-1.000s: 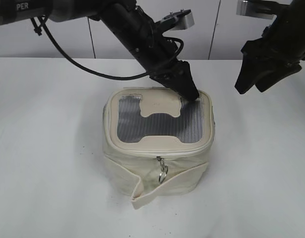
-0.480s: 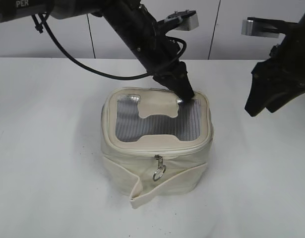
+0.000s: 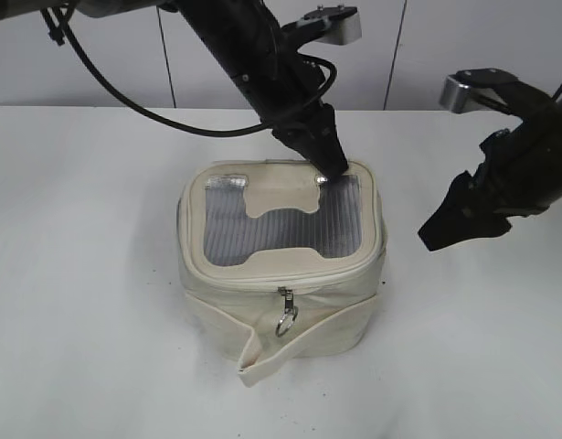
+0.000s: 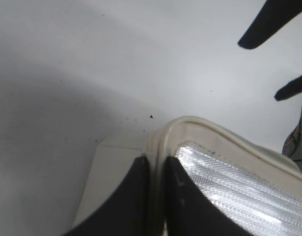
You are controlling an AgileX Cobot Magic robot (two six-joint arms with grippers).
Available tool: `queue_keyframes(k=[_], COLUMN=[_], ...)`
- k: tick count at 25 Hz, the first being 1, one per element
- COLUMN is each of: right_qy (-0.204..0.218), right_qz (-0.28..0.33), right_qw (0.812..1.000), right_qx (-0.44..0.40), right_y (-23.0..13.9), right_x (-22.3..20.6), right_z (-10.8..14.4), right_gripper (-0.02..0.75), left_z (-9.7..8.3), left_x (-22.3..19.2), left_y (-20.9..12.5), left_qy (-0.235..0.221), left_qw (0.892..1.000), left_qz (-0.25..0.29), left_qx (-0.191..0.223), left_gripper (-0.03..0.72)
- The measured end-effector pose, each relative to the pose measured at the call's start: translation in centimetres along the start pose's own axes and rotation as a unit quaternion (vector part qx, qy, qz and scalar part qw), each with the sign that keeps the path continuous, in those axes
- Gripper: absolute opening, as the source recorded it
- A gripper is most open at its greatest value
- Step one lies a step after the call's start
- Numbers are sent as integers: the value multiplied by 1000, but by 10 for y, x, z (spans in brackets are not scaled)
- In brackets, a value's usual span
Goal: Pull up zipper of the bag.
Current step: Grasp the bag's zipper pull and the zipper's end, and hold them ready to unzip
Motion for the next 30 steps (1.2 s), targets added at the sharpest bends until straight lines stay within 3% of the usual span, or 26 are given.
queue_keyframes(k=[9,20,23,26,30], right_qy=[7,17,17,20,26], right_qz=[-95,-155,-165,-169,-164], right_qw=[993,986,984,984,986], right_qx=[64,64,58,49,25], right_y=[2,12,13,14,13], right_x=[-28,-64,-70,-73,-73], right_z=[3,-12,-15,-16,-15], right_gripper=[407,394,279,58,6], left_z=[0,2,2,1,0], left_x=[2,4,4,3,2], left_y=[0,0,0,0,0], left_qy=[4,5,6,5,5], left_qw=[1000,1000,1000,1000,1000], left_qz=[1,0,-1,-1,0], left_qx=[-3,-1,0,-1,-3], left_gripper=[63,63,63,63,63])
Point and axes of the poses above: a point on each arm's last joint axis where the gripper is mounted, x pointing back along that axis away from the gripper, z along the wrist's bending axis when the last joint is at zero, y = z × x, the point moved 5 cm from there along -x, pointing out along that axis toward the gripper, and after that the axes turned 10 degrees about x, right-handed, at the moved point
